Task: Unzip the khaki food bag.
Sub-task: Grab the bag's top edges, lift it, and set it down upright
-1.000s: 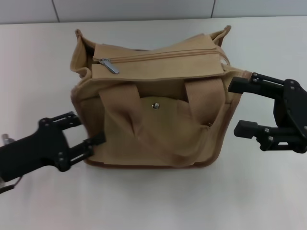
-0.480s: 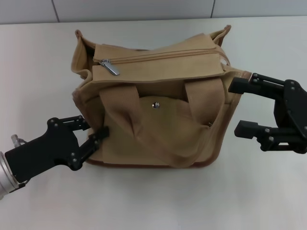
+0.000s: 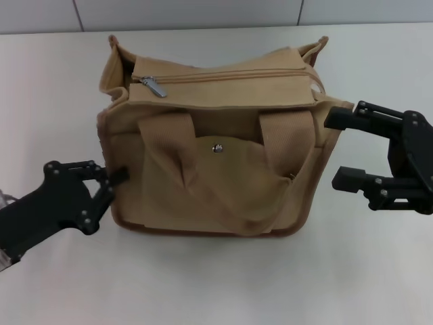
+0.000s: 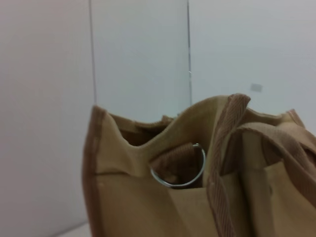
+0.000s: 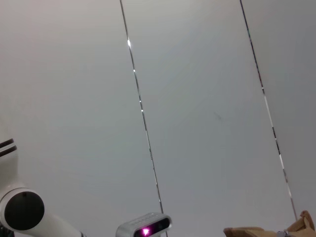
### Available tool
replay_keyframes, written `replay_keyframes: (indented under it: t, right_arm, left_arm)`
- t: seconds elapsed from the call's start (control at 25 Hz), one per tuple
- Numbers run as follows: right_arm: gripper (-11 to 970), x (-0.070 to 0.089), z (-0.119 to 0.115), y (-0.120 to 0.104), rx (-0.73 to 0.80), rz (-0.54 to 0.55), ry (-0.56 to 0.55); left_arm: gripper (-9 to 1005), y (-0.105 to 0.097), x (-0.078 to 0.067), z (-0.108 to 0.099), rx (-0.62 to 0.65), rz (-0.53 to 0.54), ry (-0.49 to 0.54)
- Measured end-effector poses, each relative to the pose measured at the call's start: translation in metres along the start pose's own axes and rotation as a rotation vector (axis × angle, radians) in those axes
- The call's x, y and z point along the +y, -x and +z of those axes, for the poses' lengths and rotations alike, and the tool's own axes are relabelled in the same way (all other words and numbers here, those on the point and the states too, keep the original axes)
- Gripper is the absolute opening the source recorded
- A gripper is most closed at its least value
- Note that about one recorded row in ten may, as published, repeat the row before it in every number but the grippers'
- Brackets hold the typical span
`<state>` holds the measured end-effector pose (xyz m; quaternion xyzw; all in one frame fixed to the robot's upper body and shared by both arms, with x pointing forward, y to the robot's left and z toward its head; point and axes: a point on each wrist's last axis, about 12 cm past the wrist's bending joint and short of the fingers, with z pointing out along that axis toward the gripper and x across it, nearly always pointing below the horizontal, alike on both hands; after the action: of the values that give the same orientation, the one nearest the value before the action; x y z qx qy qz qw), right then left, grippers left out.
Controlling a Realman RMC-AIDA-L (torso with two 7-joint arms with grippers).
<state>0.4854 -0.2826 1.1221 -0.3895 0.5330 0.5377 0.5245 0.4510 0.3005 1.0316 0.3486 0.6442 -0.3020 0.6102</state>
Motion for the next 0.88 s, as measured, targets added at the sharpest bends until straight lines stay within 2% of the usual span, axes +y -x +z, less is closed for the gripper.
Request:
replay_keyframes:
  t: [0.2,0.24,0.48,0.6,0.76,0.84,0.88]
  right_arm:
    - [839,0.000,-0.001,0.001,-0.009,-0.005,-0.005]
    - [839,0.000,-0.001,0.001,-0.009,-0.005,-0.005]
    - [838,-0.001,-0.002,0.002,-0.016,-0.009,-0.012]
    - [838,-0.001,-0.003,0.002,-0.028,-0.010,-0.024]
    - [838,-0.004,-0.007,-0.001,-0.085,-0.003,-0.094]
    - [838,-0.006,-0.011,-0.006,-0.134,-0.009,-0.164]
    - [838,-0.006,-0.011,-0.006,-0.134,-0.009,-0.164]
  left_arm:
    - [194,0.001,-0.003,-0.007,-0.046,0.021,0.021]
    - [48,0.002,-0.003,-0.007,-0.050,0.024,0.019]
    - [47,0.003,-0.003,-0.008,-0.058,0.019,0.020]
    - [47,0.008,0.003,-0.012,-0.092,0.017,0.049]
    - [47,0.019,0.013,-0.012,-0.155,0.006,0.084]
    - [47,0.026,0.017,-0.009,-0.195,0.023,0.073]
    - [47,0.026,0.017,-0.009,-0.195,0.023,0.073]
